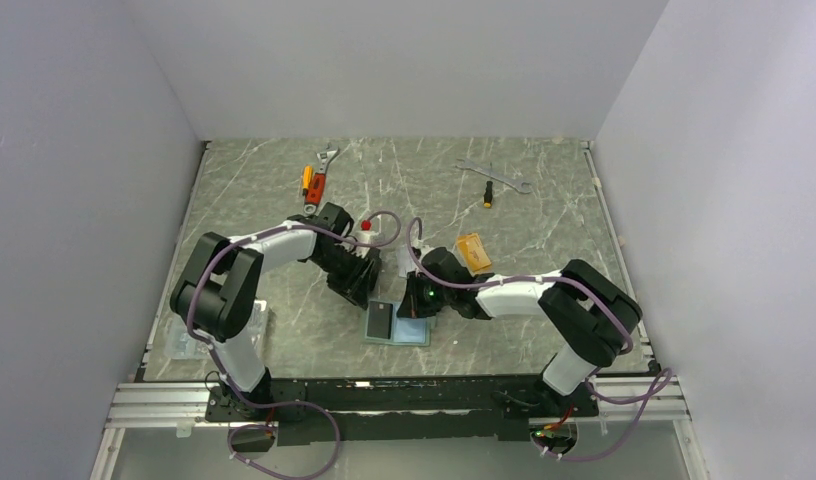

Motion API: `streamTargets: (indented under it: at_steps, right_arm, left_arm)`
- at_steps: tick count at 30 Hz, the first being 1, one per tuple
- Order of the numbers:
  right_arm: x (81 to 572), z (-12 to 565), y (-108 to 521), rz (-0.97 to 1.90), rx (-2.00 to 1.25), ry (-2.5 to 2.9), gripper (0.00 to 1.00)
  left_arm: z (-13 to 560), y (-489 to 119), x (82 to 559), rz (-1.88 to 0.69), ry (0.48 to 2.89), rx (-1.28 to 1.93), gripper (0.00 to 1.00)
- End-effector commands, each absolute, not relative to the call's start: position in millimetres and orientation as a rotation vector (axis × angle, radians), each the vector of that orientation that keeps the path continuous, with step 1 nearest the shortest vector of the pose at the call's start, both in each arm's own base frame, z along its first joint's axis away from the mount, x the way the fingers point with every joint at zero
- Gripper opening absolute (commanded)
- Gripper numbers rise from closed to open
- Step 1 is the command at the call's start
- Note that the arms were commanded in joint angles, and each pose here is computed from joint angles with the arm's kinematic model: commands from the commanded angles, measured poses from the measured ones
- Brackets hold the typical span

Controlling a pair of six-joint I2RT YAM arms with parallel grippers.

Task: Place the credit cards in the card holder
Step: Insert the credit card into the card holder.

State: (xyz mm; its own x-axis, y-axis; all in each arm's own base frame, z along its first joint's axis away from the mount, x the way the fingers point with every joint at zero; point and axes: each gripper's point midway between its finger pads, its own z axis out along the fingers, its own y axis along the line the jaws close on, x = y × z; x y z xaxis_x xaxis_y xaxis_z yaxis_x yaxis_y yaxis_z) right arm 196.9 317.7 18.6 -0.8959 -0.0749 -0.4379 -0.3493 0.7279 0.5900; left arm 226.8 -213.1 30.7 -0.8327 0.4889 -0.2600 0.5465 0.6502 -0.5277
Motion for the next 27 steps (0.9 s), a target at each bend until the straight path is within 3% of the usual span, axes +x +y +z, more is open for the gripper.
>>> streamTargets:
  at_steps: [1, 10, 27]
  right_arm:
    - [198.7, 12.8, 307.5, 0.898, -0.314, 2.567, 0.00]
    - [206.7, 20.0, 324.7, 0.924, -0.353, 2.550, 0.00]
    - [207.3, 35.8, 342.1, 0.975, -0.385, 2.505, 0.00]
  left_arm:
    - [27.1, -203.7, 224.6, -0.858, 2.741, 0.939, 0.42]
    - [20.6, -213.3, 219.1, -0.875, 2.746, 0.944, 0.29]
    - [22.5, -227.0, 209.5, -0.949, 2.737, 0.954, 0.27]
